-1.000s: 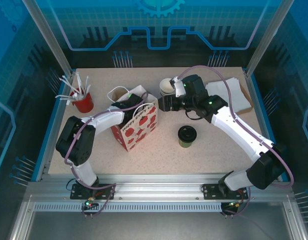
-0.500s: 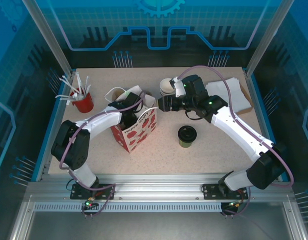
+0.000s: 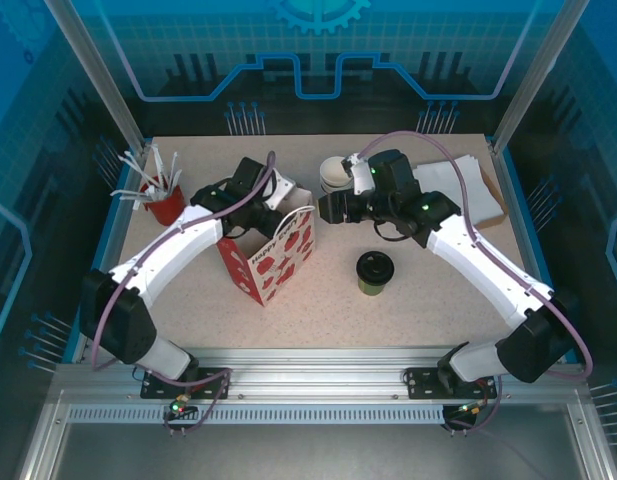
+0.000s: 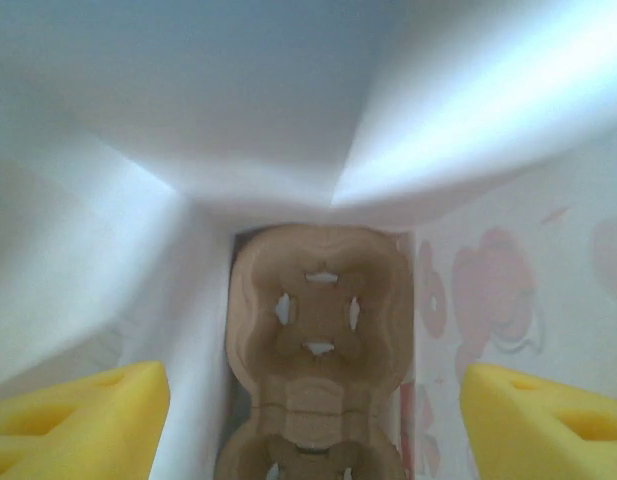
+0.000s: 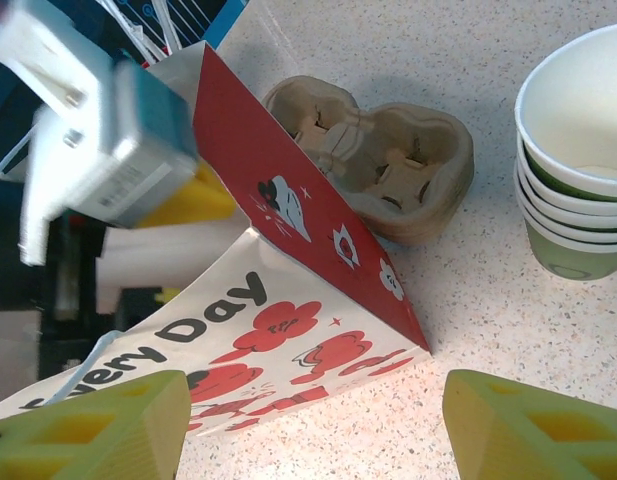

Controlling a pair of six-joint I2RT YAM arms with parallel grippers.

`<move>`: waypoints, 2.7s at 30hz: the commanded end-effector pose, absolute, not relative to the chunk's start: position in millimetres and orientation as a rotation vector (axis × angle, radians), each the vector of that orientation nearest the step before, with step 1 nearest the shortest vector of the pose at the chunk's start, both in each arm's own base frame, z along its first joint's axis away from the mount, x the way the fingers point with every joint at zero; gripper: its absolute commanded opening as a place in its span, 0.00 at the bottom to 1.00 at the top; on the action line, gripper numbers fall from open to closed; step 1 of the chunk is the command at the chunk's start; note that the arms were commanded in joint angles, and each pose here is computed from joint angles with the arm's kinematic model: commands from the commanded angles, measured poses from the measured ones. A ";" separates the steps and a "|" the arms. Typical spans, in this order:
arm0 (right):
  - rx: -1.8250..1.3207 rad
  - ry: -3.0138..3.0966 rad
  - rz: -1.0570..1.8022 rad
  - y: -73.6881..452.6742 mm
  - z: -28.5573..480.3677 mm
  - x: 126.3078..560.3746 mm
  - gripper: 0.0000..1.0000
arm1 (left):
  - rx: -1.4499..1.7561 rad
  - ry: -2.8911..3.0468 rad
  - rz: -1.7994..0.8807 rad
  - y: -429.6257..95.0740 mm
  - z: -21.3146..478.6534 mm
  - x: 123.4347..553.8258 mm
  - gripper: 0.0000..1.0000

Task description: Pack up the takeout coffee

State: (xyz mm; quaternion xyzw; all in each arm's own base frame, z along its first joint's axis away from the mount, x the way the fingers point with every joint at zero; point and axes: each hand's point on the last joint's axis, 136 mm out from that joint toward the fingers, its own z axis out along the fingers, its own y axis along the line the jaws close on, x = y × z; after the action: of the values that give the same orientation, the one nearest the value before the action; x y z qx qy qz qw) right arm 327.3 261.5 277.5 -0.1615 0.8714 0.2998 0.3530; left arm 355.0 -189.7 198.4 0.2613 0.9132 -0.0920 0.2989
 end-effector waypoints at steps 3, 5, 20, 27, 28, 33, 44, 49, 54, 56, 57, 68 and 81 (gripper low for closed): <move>-0.440 2.203 0.724 247.4 306.0 326.2 0.70 | 0.681 2.298 -0.217 -186.0 259.5 356.9 0.78; -0.441 2.201 0.698 241.5 310.2 325.9 0.70 | 0.667 2.241 -0.228 -186.8 281.7 358.0 0.78; -0.183 2.465 0.547 131.2 220.2 296.6 0.81 | 0.428 1.907 -0.699 -215.5 421.6 298.4 0.76; -0.123 2.612 0.677 133.5 156.2 291.6 0.88 | 0.542 1.883 -0.801 -249.6 424.6 257.8 0.77; -0.120 2.623 0.678 133.0 149.9 290.1 0.88 | 0.541 1.887 -0.800 -249.8 422.4 256.6 0.77; -0.138 2.661 0.824 147.9 128.2 285.4 0.90 | 0.546 1.898 -0.794 -248.6 414.6 254.3 0.77; -0.188 2.668 1.028 179.5 113.4 265.6 0.89 | 0.574 1.971 -0.766 -246.9 402.1 242.2 0.77; -0.226 2.662 1.086 203.9 113.4 254.4 0.89 | 0.672 1.981 -0.778 -263.0 397.4 223.9 0.77; -0.295 2.651 1.157 237.3 118.2 239.6 0.89 | 0.844 2.011 -0.757 -285.3 382.0 197.8 0.76; -0.307 2.643 1.171 240.3 121.7 239.0 0.90 | 0.916 2.037 -0.734 -290.9 370.6 188.2 0.76; -0.308 2.635 1.161 237.4 125.2 241.6 0.90 | 0.950 2.059 -0.714 -292.6 362.7 184.2 0.76; 0.083 2.434 0.884 115.3 185.3 314.1 0.91 | 1.318 2.309 -0.428 -315.0 267.5 172.5 0.78; 0.125 2.434 0.611 72.9 180.9 305.1 0.92 | 1.597 2.534 -0.176 -345.9 182.4 198.0 0.86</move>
State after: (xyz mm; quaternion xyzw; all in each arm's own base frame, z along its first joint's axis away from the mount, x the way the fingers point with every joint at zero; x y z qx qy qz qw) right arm 312.5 82.2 185.9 0.0488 0.9141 0.2558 0.3107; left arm 198.0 -356.9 183.8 0.5149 0.8479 -0.0810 0.0971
